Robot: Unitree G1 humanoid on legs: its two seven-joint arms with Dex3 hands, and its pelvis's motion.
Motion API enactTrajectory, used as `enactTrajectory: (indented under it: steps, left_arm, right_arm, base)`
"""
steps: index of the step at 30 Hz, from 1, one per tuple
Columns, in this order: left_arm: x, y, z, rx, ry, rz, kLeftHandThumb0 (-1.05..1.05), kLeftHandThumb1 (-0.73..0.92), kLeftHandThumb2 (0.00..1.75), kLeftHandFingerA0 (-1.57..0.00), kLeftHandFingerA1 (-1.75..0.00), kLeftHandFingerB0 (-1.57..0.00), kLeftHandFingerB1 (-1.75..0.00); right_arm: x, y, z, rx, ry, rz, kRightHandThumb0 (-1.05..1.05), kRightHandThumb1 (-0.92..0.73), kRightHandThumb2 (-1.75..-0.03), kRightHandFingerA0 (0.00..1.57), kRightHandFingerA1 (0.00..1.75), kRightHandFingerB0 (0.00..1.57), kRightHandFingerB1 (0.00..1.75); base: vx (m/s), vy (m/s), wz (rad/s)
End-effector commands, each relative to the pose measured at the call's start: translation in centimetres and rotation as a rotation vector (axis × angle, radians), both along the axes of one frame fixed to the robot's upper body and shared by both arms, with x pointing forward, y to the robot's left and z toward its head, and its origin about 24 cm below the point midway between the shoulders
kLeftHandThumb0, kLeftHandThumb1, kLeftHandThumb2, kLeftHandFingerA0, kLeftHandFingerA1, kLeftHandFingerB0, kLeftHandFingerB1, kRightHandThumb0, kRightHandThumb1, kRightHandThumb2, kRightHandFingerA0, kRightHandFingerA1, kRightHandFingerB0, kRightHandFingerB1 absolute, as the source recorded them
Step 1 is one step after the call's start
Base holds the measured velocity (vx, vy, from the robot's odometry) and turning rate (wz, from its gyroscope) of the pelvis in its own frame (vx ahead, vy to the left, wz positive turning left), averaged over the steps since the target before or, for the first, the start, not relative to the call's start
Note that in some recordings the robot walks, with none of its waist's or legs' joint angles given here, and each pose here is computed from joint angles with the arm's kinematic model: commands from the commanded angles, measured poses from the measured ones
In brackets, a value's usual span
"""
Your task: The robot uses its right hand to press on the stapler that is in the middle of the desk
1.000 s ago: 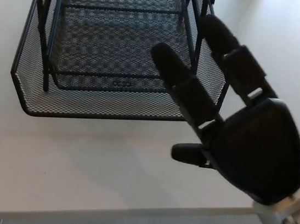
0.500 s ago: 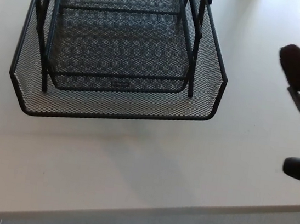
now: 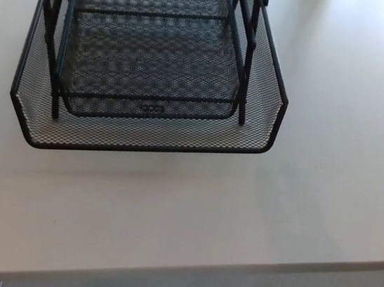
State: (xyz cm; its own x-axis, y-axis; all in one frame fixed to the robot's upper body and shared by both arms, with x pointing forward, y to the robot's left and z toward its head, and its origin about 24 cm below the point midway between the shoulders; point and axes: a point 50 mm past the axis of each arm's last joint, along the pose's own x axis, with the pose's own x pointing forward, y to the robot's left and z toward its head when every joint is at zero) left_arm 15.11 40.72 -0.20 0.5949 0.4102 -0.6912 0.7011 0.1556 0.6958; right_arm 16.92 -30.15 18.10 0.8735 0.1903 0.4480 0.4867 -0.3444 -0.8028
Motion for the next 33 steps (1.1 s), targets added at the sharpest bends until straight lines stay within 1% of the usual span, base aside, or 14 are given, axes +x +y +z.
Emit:
enactTrajectory:
  steps: [1,4,5,6,7,8,10,11,21,22,23,30,31,33]
  left_arm:
    - [-0.3,0.5,0.2,0.004,-0.035,0.010,-0.81,0.59,0.98,0.00,-0.30,-0.06,-0.19]
    - [-0.2,0.4,0.4,-0.004,-0.038,0.018,-0.78,0.57,0.97,0.00,-0.34,-0.08,-0.20]
    - [-0.2,0.6,0.3,0.004,-0.035,0.019,-0.76,0.74,0.62,-0.04,-0.37,-0.05,-0.25]
    - [-0.2,0.6,0.4,0.006,-0.033,0.017,-0.78,0.58,0.98,0.00,-0.33,-0.09,-0.20]
    - [-0.2,0.7,0.4,0.007,-0.032,0.016,-0.78,0.58,0.98,0.00,-0.33,-0.09,-0.20]
    - [-0.2,0.6,0.3,0.006,-0.030,0.021,-0.77,0.74,0.62,-0.03,-0.36,-0.05,-0.25]
    - [-0.2,0.6,0.3,0.000,-0.035,0.018,-0.79,0.75,0.62,-0.02,-0.39,-0.04,-0.27]
    - [-0.2,0.6,0.3,0.000,-0.037,0.018,-0.84,0.61,0.99,0.00,-0.30,-0.05,-0.16]
    - [-0.3,0.7,0.1,-0.002,-0.029,0.034,-0.87,0.62,0.98,-0.02,-0.36,-0.12,-0.14]
    - [-0.4,0.7,0.0,-0.003,-0.026,0.038,-0.86,0.61,0.98,-0.01,-0.36,-0.10,-0.15]
    - [-0.5,0.5,0.1,-0.007,-0.028,0.031,-0.83,0.60,0.99,0.00,-0.37,-0.10,-0.17]
    - [-0.4,0.5,-0.1,-0.012,-0.023,0.037,-0.81,0.59,0.98,0.00,-0.36,-0.11,-0.19]
    - [-0.4,0.5,-0.1,-0.011,-0.021,0.038,-0.84,0.60,0.98,0.00,-0.35,-0.09,-0.16]
    - [-0.5,0.6,-0.2,-0.014,-0.017,0.051,-0.85,0.61,0.98,0.00,-0.32,-0.08,-0.15]
  right_arm:
    - [-4.7,-12.3,-1.9,0.144,-0.132,-0.318,-0.85,-0.57,-0.98,0.00,0.10,0.00,0.27]
    - [-5.8,-14.4,-4.6,0.144,-0.109,-0.417,-0.94,-0.66,-1.02,0.08,0.04,0.08,0.22]
    - [-6.3,-14.9,-5.6,0.179,-0.059,-0.474,-0.84,-0.63,-1.05,0.00,0.15,0.00,0.27]
    - [-6.7,-15.5,-6.5,0.159,-0.036,-0.531,-0.95,-0.70,-1.09,0.06,0.07,0.00,0.19]
    - [-6.9,-15.7,-6.8,0.148,-0.029,-0.552,-0.95,-0.70,-1.09,0.06,0.07,0.00,0.19]
    - [-7.1,-16.0,-7.3,0.170,-0.027,-0.573,-0.95,-0.68,-1.07,0.11,0.10,0.01,0.21]
    - [-8.0,-16.6,-9.1,0.188,0.014,-0.656,-0.97,-0.69,-1.08,0.11,0.10,0.01,0.20]
    - [-8.3,-16.6,-9.9,0.210,0.042,-0.690,-0.96,-0.68,-1.08,0.11,0.11,0.00,0.23]
    - [-10.9,-14.5,-18.2,0.506,0.363,-0.904,-0.89,-0.56,-0.98,0.09,0.08,0.04,0.38]
    - [-10.9,-14.1,-18.9,0.530,0.401,-0.912,-0.88,-0.69,-0.61,0.00,0.28,0.05,0.43]
    - [-11.0,-13.5,-19.9,0.542,0.461,-0.923,-0.93,-0.58,-0.96,0.16,0.06,0.04,0.43]
    - [-10.8,-11.0,-23.0,0.621,0.556,-0.897,-0.41,-0.20,-0.89,0.00,0.51,0.04,0.52]
    - [-10.8,-10.7,-23.4,0.624,0.577,-0.895,-0.91,-0.50,-0.90,0.05,0.38,0.11,0.53]
    - [-10.7,-10.4,-23.7,0.609,0.608,-0.888,-0.92,-0.50,-0.88,0.04,0.40,0.07,0.52]
  base:
    - [0.00,0.000,0.00]
    - [0.00,0.000,0.00]
    - [0.00,0.000,0.00]
    - [0.00,0.000,0.00]
    - [0.00,0.000,0.00]
    - [0.00,0.000,0.00]
    - [0.00,0.000,0.00]
    - [0.00,0.000,0.00]
    - [0.00,0.000,0.00]
    - [0.00,0.000,0.00]
    - [0.00,0.000,0.00]
    - [0.00,0.000,0.00]
    - [0.00,0.000,0.00]
    - [0.00,0.000,0.00]
